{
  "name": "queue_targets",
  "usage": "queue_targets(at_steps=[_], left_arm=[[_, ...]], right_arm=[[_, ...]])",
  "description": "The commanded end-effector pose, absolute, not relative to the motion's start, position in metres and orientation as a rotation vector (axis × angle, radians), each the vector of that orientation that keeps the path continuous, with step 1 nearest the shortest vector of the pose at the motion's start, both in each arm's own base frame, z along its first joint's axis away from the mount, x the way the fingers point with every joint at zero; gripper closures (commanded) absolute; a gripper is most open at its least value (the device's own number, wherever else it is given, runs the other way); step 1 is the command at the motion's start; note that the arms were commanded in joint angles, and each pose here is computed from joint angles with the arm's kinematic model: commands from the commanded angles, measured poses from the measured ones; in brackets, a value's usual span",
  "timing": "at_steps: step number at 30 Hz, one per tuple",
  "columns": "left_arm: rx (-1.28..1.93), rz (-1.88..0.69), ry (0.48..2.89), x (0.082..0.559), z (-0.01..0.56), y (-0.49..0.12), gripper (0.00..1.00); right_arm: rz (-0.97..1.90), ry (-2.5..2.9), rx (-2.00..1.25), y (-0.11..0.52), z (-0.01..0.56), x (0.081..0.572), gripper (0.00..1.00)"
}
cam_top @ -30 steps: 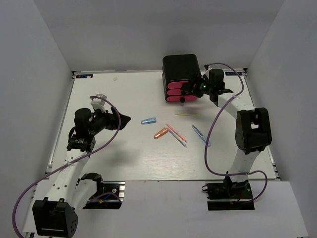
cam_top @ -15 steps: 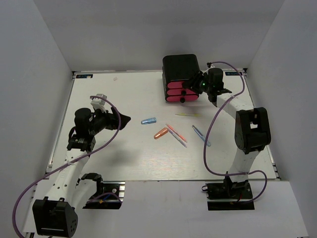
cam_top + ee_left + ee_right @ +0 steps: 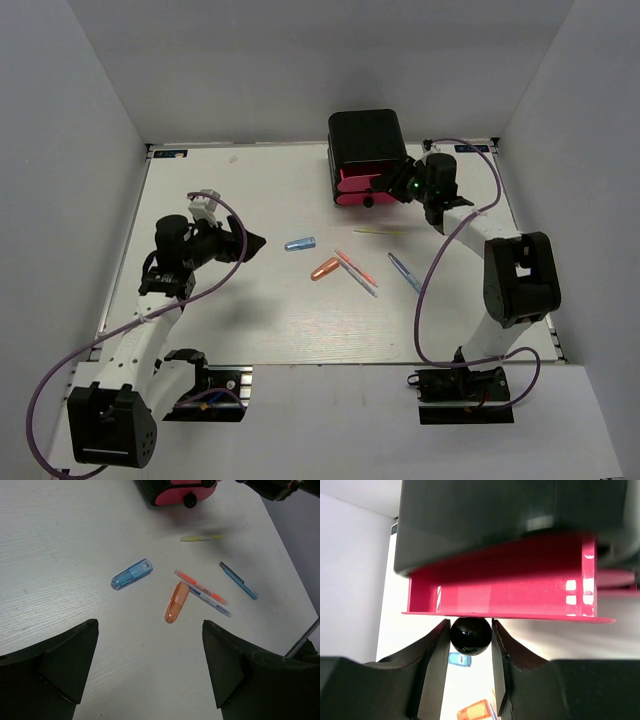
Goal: Sort the stationery into containers
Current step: Open the drawer in the storage box, then pick up the pen from the center of the board.
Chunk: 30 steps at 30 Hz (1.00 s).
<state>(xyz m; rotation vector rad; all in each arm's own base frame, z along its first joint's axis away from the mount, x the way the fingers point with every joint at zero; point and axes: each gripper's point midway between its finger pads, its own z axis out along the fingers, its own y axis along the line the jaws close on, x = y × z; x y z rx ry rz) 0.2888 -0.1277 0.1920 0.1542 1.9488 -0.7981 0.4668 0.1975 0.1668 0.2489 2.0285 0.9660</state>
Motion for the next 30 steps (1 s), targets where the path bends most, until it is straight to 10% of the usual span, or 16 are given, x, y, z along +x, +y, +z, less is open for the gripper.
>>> queue_targets(at_steps=[1,6,12,30], left_arm=[[0.177,-0.815,1.96,0.291,0.191,-0.131,0.06],[0.176,-0.841,2.002,0.296,0.181,-0.134,0.07],[0.169,-0.863,2.117,0.303,0.154,-0.138,0.09],[0.24,-0.844,2.189,0.313,0.136,-0.159,0.09]], right_arm=[[0.952,2.027,0.231,0.193,0.167,0.446,0.76],[0.96,2.041,0.224,0.189,0.16,0.426,0.73],[0.963,2.029,0.185,0.19,0.164,0.433,0.33],[1.012,1.946,0.002,0.198,0.198,0.413,0.22]])
